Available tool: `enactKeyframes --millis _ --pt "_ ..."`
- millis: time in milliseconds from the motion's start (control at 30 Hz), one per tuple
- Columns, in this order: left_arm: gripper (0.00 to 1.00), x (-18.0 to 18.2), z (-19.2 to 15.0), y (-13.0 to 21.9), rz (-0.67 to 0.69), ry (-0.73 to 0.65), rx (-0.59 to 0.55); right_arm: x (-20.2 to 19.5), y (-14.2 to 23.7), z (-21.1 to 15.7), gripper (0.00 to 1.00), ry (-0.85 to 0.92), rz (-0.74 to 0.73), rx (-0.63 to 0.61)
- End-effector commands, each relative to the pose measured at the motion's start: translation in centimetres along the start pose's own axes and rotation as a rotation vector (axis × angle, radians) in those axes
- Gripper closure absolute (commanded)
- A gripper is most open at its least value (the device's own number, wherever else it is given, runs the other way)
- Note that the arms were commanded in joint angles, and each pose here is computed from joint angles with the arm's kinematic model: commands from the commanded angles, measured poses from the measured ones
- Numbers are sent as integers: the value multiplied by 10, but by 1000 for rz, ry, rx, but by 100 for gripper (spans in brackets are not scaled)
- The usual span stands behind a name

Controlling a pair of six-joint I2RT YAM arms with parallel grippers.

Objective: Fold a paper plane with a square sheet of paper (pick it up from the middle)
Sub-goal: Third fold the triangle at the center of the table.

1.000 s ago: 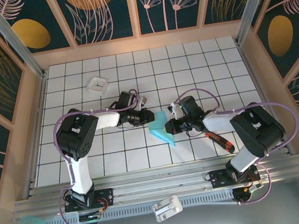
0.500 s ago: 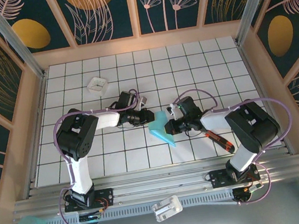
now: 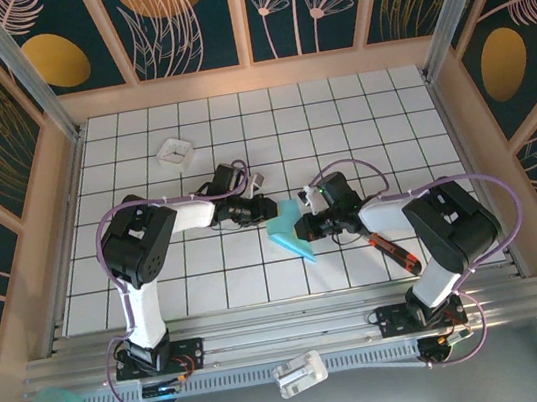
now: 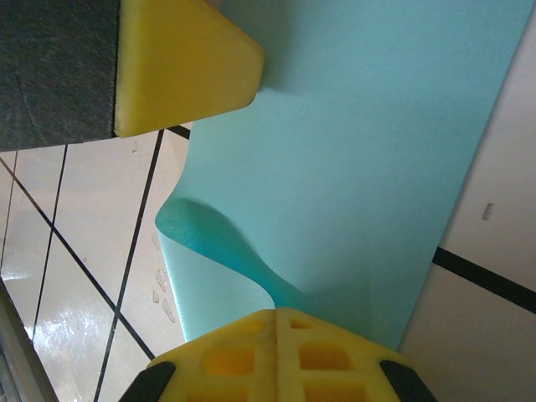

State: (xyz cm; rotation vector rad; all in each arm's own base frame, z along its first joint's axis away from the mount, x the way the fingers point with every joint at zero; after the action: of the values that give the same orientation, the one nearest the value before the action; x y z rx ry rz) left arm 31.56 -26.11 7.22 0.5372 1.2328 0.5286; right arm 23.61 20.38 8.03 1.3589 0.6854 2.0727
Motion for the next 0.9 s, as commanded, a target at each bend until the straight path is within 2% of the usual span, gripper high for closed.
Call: enactKeyframes --millis 0,867 --pt "78 19 -12 -12 70 27 45 1 2 1 97 8 24 -5" --pt "78 18 -11 -11 67 24 45 -8 -5 -8 100 -14 -73 10"
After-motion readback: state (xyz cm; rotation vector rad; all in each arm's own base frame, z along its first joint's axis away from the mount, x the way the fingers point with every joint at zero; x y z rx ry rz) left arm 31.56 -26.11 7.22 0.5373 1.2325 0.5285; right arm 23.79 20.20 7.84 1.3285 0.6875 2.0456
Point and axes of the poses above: each hand's point on the last joint's axis, 136 mm out from that joint toward the fingers, its own y axis back along the fingers, its own x axis along the line the jaws close on, z = x × y, the point moved 8 cm from there along y, back along the fingers, and after that the axes turned 4 degrees about -y, right-handed, at the moved point
